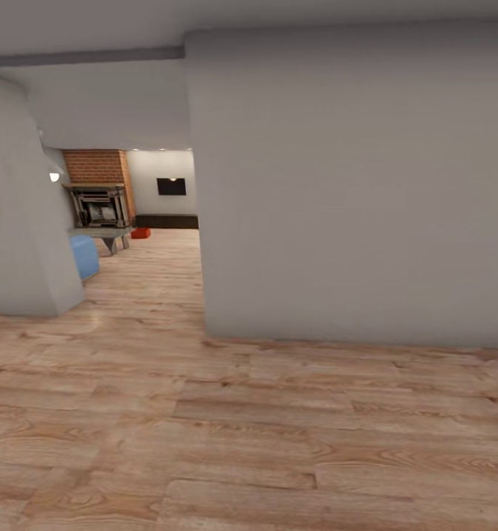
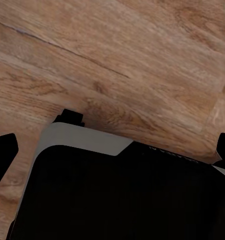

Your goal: Move the two storage containers from the living room to the garage. In the garage, place one container on the floor and stack the other container on top of it (either order is fine).

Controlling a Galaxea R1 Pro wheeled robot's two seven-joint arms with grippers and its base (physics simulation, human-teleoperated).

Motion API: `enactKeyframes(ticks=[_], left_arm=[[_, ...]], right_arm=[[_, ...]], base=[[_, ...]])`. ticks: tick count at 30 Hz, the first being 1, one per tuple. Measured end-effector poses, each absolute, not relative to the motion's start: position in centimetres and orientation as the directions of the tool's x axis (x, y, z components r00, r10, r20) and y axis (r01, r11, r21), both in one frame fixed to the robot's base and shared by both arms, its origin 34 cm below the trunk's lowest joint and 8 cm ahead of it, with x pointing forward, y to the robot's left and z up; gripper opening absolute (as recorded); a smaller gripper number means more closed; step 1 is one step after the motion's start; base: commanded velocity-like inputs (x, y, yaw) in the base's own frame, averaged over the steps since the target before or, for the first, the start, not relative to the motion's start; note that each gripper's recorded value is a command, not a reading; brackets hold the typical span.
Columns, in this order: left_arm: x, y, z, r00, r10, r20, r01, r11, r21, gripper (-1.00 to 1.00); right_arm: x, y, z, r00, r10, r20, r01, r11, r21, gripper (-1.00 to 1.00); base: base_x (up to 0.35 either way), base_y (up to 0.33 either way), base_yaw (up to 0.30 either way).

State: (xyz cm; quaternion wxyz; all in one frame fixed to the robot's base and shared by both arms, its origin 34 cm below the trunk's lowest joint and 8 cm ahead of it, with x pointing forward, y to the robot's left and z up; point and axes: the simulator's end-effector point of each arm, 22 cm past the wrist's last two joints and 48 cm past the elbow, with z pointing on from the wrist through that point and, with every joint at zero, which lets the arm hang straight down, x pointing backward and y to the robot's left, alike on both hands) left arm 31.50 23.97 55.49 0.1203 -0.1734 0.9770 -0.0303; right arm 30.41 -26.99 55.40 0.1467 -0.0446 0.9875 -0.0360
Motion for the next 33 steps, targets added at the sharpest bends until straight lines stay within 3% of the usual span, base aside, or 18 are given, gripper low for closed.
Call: enactKeyframes(ticks=[13,27,33], left_arm=[[31.48,23.96,55.49,-0.911,-0.346,-0.224,-0.332,0.938,-0.101,1.0],[31.5,23.97,55.49,-0.911,-0.346,-0.225,-0.332,0.938,-0.101,1.0],[31.51,23.95,55.49,-0.911,-0.346,-0.225,-0.331,0.938,-0.101,1.0]], right_arm=[[30.46,-26.94,55.42,-0.952,-0.098,-0.289,-0.077,0.993,-0.084,1.0],[30.55,-27.38,55.46,-0.951,-0.099,-0.292,-0.075,0.993,-0.093,1.0],[30.54,-27.57,55.46,-0.951,-0.099,-0.292,-0.074,0.993,-0.095,1.0]], base=[[0.322,0.0,0.007],[0.322,0.0,0.238],[0.322,0.0,0.059]])
